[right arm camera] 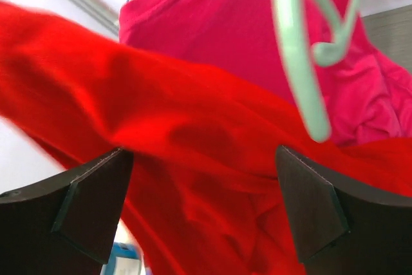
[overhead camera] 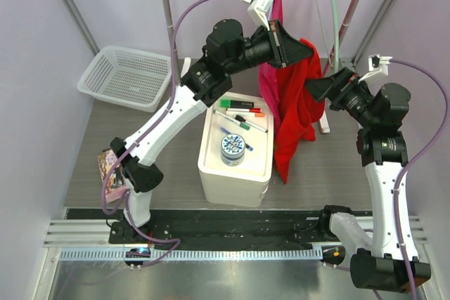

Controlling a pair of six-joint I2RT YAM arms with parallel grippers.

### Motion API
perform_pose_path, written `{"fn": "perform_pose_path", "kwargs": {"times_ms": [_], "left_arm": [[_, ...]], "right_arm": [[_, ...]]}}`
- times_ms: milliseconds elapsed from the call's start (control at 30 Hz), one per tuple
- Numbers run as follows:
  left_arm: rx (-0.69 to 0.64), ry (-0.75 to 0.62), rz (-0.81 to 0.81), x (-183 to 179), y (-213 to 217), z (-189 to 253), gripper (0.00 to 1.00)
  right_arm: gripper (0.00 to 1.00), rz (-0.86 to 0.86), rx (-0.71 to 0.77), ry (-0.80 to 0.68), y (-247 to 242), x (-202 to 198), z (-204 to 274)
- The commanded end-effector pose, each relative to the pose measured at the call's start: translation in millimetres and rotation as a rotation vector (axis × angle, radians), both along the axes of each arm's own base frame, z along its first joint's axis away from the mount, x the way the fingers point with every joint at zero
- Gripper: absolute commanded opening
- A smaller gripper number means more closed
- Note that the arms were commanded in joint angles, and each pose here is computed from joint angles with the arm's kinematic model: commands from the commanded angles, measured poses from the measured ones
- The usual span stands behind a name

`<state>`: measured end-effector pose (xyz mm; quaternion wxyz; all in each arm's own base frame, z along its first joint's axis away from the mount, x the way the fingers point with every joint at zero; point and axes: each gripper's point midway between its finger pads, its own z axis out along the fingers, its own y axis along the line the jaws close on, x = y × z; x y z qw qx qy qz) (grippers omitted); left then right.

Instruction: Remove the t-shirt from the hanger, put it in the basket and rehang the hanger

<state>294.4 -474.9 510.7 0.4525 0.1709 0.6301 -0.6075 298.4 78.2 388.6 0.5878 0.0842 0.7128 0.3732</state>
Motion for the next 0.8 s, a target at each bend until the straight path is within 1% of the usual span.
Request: {"fn": "perform_pose_path", "kwargs": {"times_ms": [0, 33, 100, 133, 200, 267, 300, 367, 400, 467, 500, 533, 567, 600, 633, 667, 700, 733, 767], "left_arm": [[-0.194, -0.063, -0.147, -37.0, 9.1, 68.6, 0.0], [-0.22, -0.064, -0.188, -45.8, 10.3, 75.5, 0.0], [-0.225, -0.043, -0.216, -50.1, 10.5, 73.6, 0.0], [-0.27, -0.057, -0.255, -60.0, 14.5, 85.4, 0.0], [-0.301, -0.052, -0.296, -66.5, 15.4, 88.8, 0.0], [-0.337, -0.059, -0.365, -77.7, 16.9, 98.2, 0.0], [-0.342, -0.056, -0.386, -80.5, 16.0, 99.5, 0.0], [-0.357, -0.048, -0.43, -87.2, 17.1, 103.4, 0.0], [-0.36, -0.045, -0.441, -88.8, 17.4, 103.4, 0.0], [-0.359, -0.029, -0.457, -90.4, 16.0, 99.6, 0.0], [-0.362, -0.029, -0.473, -94.1, 16.3, 99.8, 0.0], [-0.36, -0.027, -0.482, -96.6, 15.9, 98.7, 0.0], [-0.351, -0.019, -0.49, -97.0, 13.7, 94.0, 0.0], [-0.346, -0.02, -0.507, -101.9, 13.0, 92.6, 0.0], [-0.341, -0.015, -0.516, -104.1, 12.1, 90.9, 0.0], [-0.331, -0.008, -0.522, -104.7, 9.5, 85.7, 0.0], [-0.33, -0.012, -0.533, -109.5, 9.8, 86.1, 0.0], [-0.32, -0.016, -0.542, -112.2, 8.3, 83.1, 0.0], [-0.309, -0.016, -0.541, -111.7, 8.1, 79.9, 0.0]], "right_arm": [[0.98, 0.068, -0.155, -0.162, 11.5, 0.0, 11.3], [0.98, 0.06, -0.171, -0.166, 13.2, 0.0, 10.0], [0.98, 0.068, -0.207, -0.186, 16.3, 0.1, 7.8], [0.98, 0.092, -0.211, -0.205, 21.4, -1.3, 9.8], [0.98, 0.135, -0.209, -0.228, 31.9, -3.4, 10.6], [0.96, 0.104, -0.201, -0.241, 30.0, 1.1, 14.2], [0.91, 0.089, -0.186, -0.236, 28.4, 2.6, 15.3], [0.86, 0.051, -0.163, -0.263, 24.2, 3.6, 26.4], [0.79, 0.036, -0.151, -0.277, 22.7, 3.0, 31.6], [0.71, -0.024, -0.11, -0.347, 15.5, -1.1, 55.8], [0.63, -0.034, -0.095, -0.364, 14.6, -2.9, 61.9], [0.6, -0.038, -0.077, -0.408, 14.4, -5.7, 75.1], [0.58, -0.039, -0.067, -0.416, 14.5, -4.7, 79.1], [0.5, -0.044, -0.057, -0.443, 13.9, -6.4, 91.7], [0.44, -0.044, -0.05, -0.453, 14.1, -5.6, 98.4], [0.36, -0.044, -0.031, -0.454, 14.3, -4.4, 105.0], [0.2, -0.049, -0.017, -0.462, 13.6, -0.8, 115.2], [0.11, -0.051, 0.005, -0.467, 13.3, 0.5, 121.6], [0.05, -0.053, 0.025, -0.471, 13.0, 1.4, 127.6]]}}
